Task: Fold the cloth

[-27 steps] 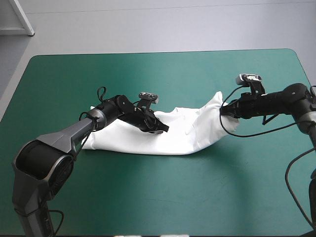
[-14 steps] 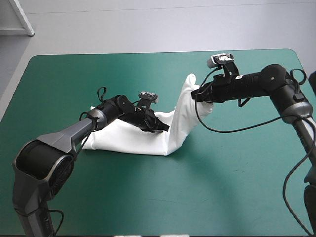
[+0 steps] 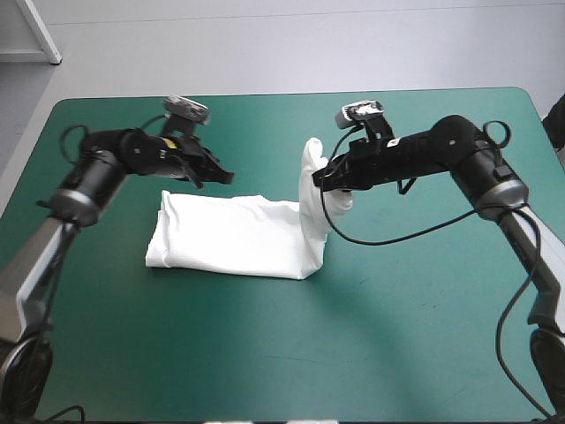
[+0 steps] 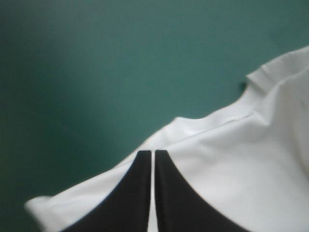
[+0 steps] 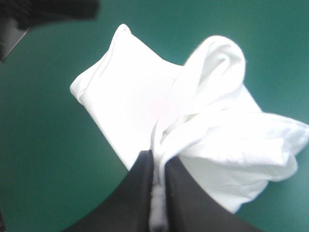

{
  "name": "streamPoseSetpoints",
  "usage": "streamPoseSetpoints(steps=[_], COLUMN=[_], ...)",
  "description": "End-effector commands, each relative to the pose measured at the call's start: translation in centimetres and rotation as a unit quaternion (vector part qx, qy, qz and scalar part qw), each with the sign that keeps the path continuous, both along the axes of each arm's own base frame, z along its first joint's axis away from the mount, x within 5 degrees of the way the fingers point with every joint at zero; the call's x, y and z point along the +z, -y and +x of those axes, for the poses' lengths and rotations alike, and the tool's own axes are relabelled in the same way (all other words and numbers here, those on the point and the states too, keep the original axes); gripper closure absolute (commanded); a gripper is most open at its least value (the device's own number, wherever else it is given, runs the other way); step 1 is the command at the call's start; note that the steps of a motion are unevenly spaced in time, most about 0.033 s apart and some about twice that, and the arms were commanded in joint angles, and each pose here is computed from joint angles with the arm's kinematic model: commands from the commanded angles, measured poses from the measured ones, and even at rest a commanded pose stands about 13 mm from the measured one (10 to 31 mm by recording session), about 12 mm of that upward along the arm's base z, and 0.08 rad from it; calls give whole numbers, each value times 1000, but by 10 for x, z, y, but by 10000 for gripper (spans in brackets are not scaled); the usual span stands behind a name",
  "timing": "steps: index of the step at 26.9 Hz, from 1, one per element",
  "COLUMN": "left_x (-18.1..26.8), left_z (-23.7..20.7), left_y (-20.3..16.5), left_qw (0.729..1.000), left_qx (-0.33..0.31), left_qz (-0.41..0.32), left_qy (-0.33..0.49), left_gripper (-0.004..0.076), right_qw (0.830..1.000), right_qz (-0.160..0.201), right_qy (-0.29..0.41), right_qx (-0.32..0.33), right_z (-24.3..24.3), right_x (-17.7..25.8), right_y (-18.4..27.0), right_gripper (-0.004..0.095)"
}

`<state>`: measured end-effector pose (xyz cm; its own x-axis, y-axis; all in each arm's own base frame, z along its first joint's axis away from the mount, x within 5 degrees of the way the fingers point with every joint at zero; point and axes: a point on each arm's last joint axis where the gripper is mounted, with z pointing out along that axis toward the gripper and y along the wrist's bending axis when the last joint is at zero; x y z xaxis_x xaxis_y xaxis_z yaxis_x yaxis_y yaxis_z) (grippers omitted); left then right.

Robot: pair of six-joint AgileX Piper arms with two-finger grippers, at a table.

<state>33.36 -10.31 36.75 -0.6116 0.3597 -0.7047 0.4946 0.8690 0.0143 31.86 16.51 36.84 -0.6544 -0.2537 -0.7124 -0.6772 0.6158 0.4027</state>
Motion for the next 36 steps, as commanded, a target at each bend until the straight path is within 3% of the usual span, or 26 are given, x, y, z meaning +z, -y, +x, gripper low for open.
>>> streamPoseSetpoints(steps=[1, 6, 14, 21, 23, 27, 29, 31, 32, 33, 34, 35, 36], left_x=[70, 110, 123, 121, 121, 121, 121, 121, 121, 121, 121, 121, 121], left_z=[-42, -88, -127, -128, -128, -128, -128, -128, -128, -128, -128, -128, -128], left_y=[-41, -68, -76, -76, -76, -76, -76, -76, -76, -76, -76, -77, -77], left_qw=[994, 983, 982, 983, 983, 983, 983, 983, 983, 983, 983, 983, 982], left_qx=[69, 120, 131, 131, 131, 131, 131, 131, 131, 131, 131, 132, 134], left_qz=[41, 80, 83, 86, 86, 86, 86, 86, 86, 86, 87, 88, 93], left_qy=[79, 116, 107, 92, 92, 92, 92, 92, 92, 92, 92, 92, 94], left_gripper=[705, 705, 705, 705, 705, 705, 705, 705, 705, 705, 705, 705, 705], right_qw=[999, 996, 992, 987, 982, 975, 961, 947, 942, 944, 960, 968, 981], right_qz=[31, 27, 11, 41, 46, 79, 113, 157, 183, 181, 154, 138, 100], right_qy=[39, 52, 30, 14, 18, 15, 20, 14, 11, 9, -6, -12, -5], right_qx=[23, 67, 122, 158, 185, 208, 252, 280, 282, 275, 233, 210, 165], right_z=[-4, 8, 30, 33, 30, 24, 15, 9, 9, 10, 20, 26, 35], right_x=[24, 27, -2, -22, -27, -18, -7, 4, 14, 16, 17, 17, 19], right_y=[-33, -95, -175, -218, -226, -227, -227, -226, -221, -219, -208, -202, -190], right_gripper=[916, 916, 916, 910, 723, 219, 138, 191, 309, 359, 458, 480, 489])
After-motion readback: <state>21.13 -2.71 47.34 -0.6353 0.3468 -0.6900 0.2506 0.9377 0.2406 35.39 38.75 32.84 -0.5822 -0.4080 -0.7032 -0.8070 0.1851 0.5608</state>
